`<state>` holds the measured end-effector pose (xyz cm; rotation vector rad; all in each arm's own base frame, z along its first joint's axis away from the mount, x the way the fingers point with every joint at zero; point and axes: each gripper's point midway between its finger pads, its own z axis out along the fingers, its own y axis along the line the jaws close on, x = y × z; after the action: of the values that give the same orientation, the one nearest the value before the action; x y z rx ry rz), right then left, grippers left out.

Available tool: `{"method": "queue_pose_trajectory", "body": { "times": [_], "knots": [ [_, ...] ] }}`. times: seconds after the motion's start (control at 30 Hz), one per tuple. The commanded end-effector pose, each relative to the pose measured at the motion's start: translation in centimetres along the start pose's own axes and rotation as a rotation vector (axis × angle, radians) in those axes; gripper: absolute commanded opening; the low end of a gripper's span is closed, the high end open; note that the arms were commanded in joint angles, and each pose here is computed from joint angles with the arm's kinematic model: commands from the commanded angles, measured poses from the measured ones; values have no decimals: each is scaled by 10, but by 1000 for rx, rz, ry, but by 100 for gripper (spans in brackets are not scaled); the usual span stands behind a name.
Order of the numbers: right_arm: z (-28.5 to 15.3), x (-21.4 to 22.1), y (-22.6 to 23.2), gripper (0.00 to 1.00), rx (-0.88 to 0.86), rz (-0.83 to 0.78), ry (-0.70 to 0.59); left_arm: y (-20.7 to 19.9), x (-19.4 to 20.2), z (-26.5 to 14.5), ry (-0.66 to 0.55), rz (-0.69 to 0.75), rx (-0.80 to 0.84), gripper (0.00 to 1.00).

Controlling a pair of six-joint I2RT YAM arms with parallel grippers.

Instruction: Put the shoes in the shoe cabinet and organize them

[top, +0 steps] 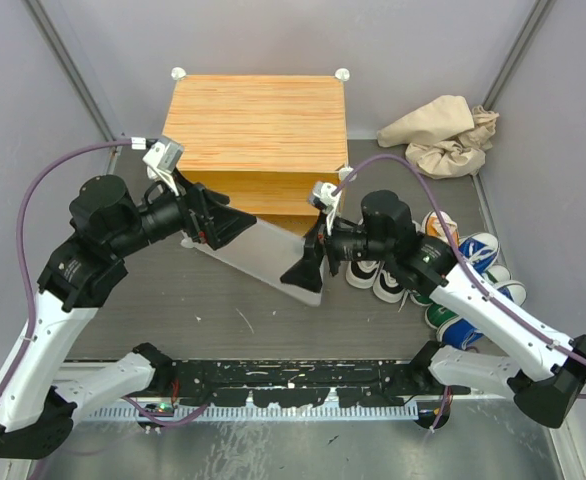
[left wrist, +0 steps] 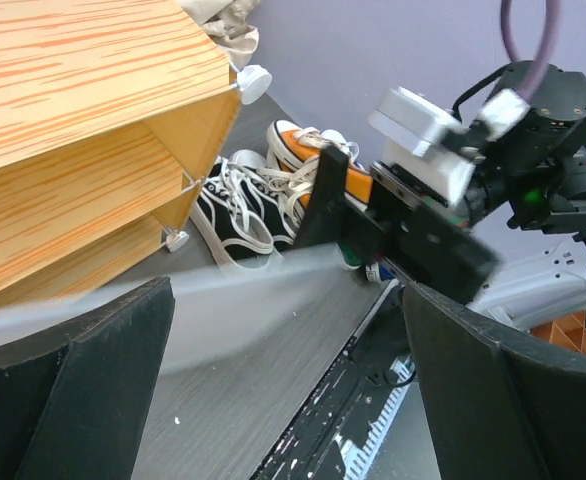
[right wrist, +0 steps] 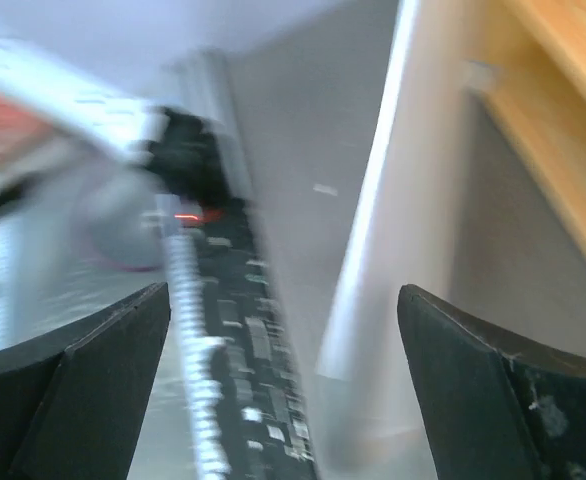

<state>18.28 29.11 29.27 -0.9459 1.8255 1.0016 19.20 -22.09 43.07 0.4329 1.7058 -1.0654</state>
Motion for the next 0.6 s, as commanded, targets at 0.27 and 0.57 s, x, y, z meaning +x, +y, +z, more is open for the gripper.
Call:
{"method": "queue_pose_trajectory", "body": {
  "times": [0.27,0.57],
  "knots": [
    [-71,-36,117,100,-460,-65,-193,-2,-5,-5,29,41,-20,98],
    [-68,9,-111,100,854,90,-47,54,61,-17,246,33,-251,100]
  ]
}}
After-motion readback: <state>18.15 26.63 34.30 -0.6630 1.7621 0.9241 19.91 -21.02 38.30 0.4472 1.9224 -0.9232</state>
